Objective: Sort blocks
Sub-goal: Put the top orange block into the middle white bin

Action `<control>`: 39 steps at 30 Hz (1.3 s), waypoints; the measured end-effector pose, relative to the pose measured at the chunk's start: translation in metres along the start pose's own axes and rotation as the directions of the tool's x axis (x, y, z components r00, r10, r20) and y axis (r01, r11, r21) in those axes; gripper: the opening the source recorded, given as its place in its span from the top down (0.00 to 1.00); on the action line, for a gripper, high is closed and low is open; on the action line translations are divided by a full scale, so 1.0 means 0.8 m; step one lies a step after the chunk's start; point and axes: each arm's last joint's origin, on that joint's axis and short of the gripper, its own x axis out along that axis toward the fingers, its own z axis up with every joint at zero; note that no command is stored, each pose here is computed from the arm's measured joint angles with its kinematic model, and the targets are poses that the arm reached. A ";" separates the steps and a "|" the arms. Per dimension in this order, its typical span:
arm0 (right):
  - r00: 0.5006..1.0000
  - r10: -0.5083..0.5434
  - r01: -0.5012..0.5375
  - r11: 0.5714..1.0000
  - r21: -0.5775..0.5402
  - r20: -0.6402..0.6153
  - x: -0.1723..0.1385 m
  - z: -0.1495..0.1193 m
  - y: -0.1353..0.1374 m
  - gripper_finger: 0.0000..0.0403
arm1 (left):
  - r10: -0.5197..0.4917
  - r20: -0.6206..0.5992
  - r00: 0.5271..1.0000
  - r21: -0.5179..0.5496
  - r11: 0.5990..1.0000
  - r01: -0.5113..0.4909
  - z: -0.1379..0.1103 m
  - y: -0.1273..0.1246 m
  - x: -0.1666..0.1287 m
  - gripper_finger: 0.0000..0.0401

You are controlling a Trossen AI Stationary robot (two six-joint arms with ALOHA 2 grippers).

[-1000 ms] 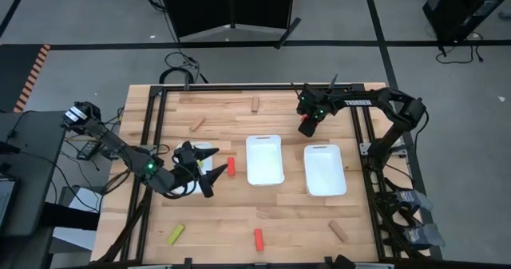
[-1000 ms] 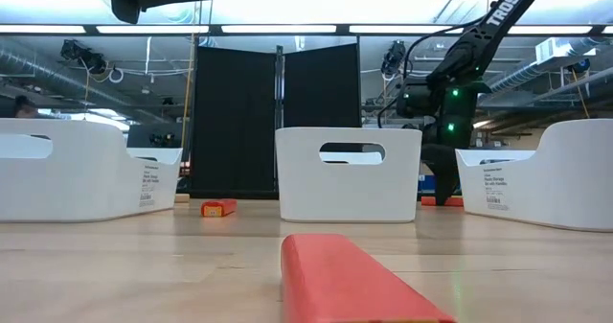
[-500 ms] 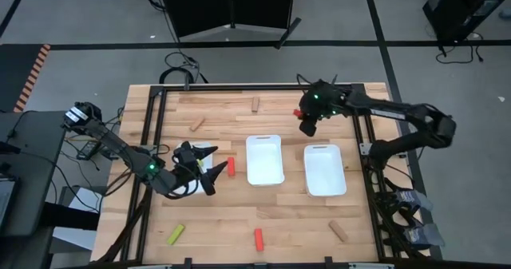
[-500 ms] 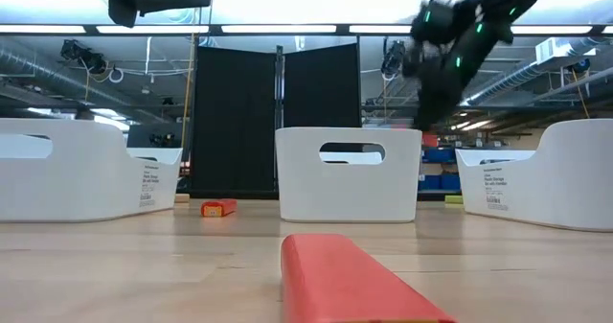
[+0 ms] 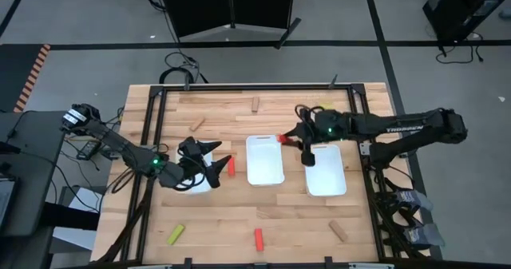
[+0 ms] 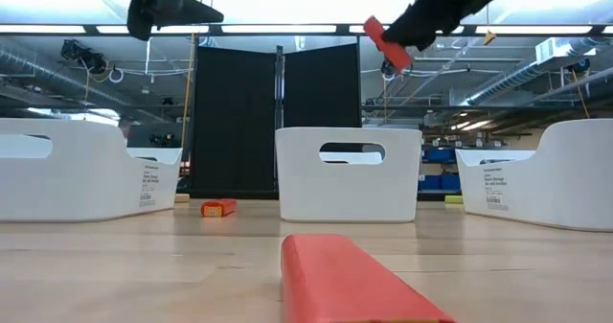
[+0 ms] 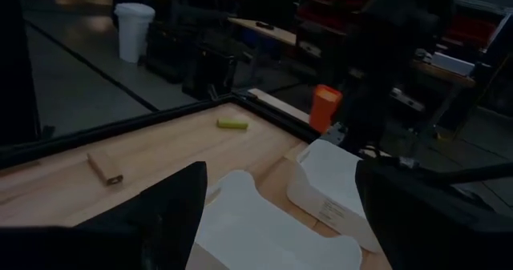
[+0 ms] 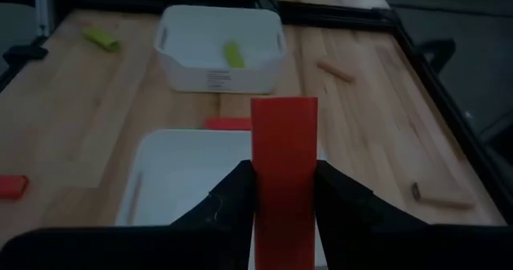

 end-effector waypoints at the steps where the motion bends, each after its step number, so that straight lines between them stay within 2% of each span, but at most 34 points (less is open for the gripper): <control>1: 1.000 -0.004 0.004 1.000 -0.003 0.001 0.000 0.000 0.005 0.72 | -0.004 -0.004 1.000 -0.001 1.000 0.004 0.001 0.001 0.002 0.19; 12: 1.000 0.018 -0.018 1.000 -0.002 -0.016 -0.004 -0.001 0.042 0.72 | -0.006 -0.042 0.999 -0.009 1.000 0.006 0.003 0.020 0.043 0.19; 23: 0.998 0.030 -0.029 1.000 0.011 -0.049 0.013 -0.006 0.051 0.72 | 0.017 -0.093 0.995 -0.100 0.995 -0.027 0.001 0.057 0.099 0.19; 31: 0.999 0.005 -0.004 1.000 0.010 -0.043 0.057 -0.013 0.058 0.72 | 0.044 -0.102 0.994 -0.146 0.987 -0.059 0.012 0.083 0.119 0.19; 39: 0.995 -0.019 0.023 0.999 0.042 -0.094 0.110 -0.035 0.057 0.72 | 0.096 -0.163 0.982 -0.113 0.987 -0.115 0.036 0.096 0.135 0.19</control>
